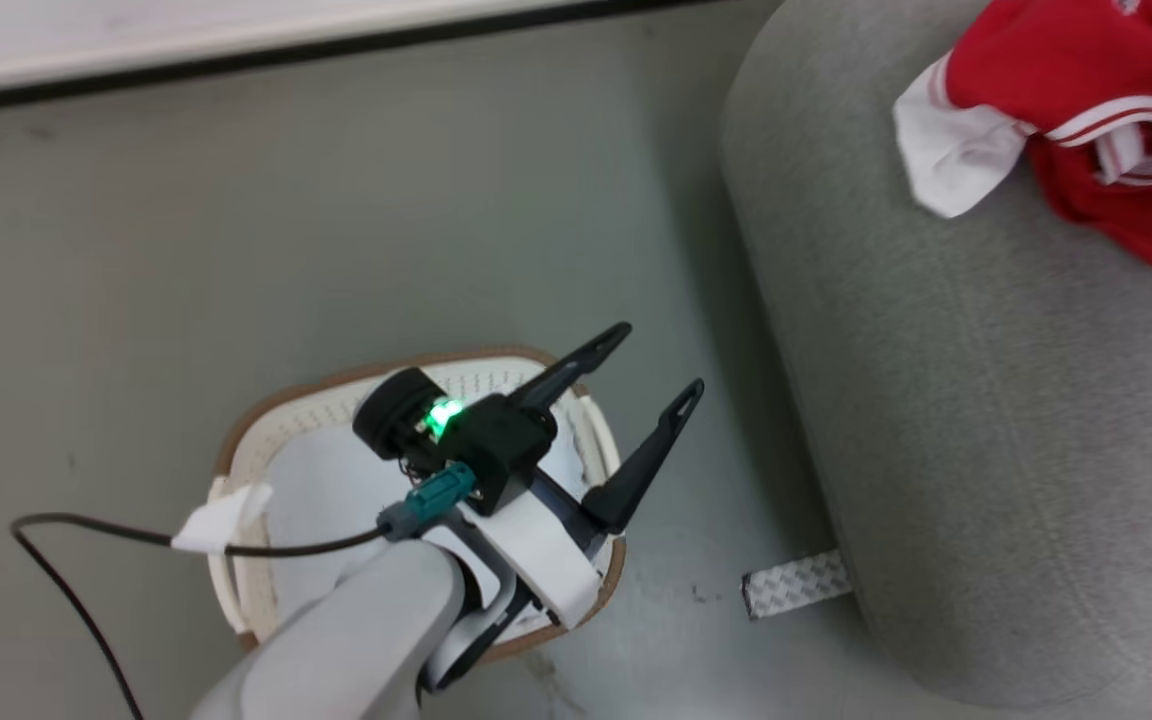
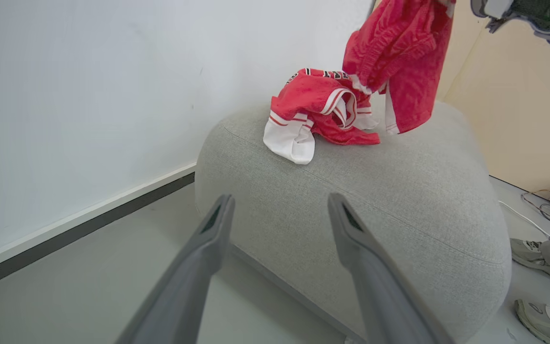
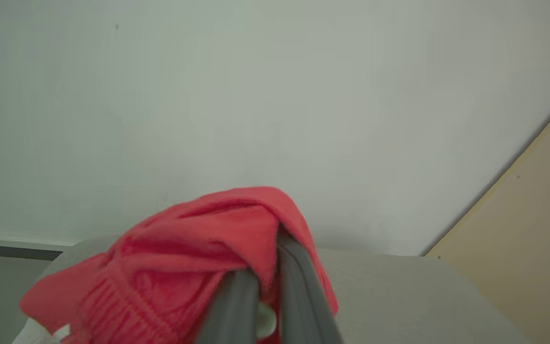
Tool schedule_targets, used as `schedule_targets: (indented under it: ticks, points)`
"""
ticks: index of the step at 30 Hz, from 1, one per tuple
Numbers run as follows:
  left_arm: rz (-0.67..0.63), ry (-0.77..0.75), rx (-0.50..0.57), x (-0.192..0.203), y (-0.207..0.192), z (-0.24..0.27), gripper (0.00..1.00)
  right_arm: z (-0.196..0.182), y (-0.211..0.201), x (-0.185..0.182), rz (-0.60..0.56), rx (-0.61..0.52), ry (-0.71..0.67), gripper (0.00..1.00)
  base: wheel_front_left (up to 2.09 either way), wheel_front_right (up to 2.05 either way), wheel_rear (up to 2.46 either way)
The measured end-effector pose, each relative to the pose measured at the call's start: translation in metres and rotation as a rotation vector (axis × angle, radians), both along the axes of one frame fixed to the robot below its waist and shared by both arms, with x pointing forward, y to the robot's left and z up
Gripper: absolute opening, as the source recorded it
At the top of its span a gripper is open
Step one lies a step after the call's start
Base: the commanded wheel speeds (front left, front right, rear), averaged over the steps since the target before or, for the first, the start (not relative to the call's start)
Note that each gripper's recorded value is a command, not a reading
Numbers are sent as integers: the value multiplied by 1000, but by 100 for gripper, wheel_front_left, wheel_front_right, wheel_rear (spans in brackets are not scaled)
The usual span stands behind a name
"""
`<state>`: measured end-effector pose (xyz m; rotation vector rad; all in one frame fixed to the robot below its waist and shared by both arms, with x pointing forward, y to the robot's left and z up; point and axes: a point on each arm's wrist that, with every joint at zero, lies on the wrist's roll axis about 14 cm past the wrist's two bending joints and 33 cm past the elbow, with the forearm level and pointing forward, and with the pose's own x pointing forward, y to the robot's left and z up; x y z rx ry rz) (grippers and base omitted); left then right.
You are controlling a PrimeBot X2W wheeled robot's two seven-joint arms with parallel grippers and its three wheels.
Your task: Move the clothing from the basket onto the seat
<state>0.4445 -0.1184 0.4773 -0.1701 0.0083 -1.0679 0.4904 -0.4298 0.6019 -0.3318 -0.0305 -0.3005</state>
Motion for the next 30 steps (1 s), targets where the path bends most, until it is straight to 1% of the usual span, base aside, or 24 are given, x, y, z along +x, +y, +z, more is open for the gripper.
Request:
schedule_targets:
  ticks: [5, 8, 13, 15, 16, 18, 20, 21, 22, 30]
  points:
    - [29, 37, 20, 17, 12, -25, 100, -62, -18, 22, -65, 18, 192, 0, 0, 0, 0]
    - [42, 63, 29, 24, 18, -41, 100, -106, -16, 32, -78, 41, 323, 0, 0, 0, 0]
    - [58, 94, 44, 31, 25, -61, 100, -168, -18, 31, -133, 115, 522, 0, 0, 0, 0]
    - [66, 103, 47, 33, 28, -66, 100, -190, -14, 26, -145, 151, 600, 5, 0, 0, 0]
    - [69, 104, 49, 34, 28, -68, 100, -197, -12, 24, -147, 163, 630, 9, 0, 0, 0]
    - [71, 103, 49, 34, 28, -68, 100, -201, -8, 24, -142, 178, 646, 24, 0, 0, 0]
    - [70, 100, 50, 34, 28, -67, 100, -197, -9, 24, -140, 176, 648, 42, 0, 0, 0]
    - [69, 97, 50, 34, 27, -66, 100, -196, -10, 23, -139, 174, 651, 55, 0, 0, 0]
    - [68, 92, 49, 34, 27, -65, 100, -195, -9, 21, -136, 172, 655, 100, 0, 0, 0]
    - [76, 56, 41, 28, 26, -43, 100, -176, -4, 4, -111, 176, 670, 100, 0, 0, 0]
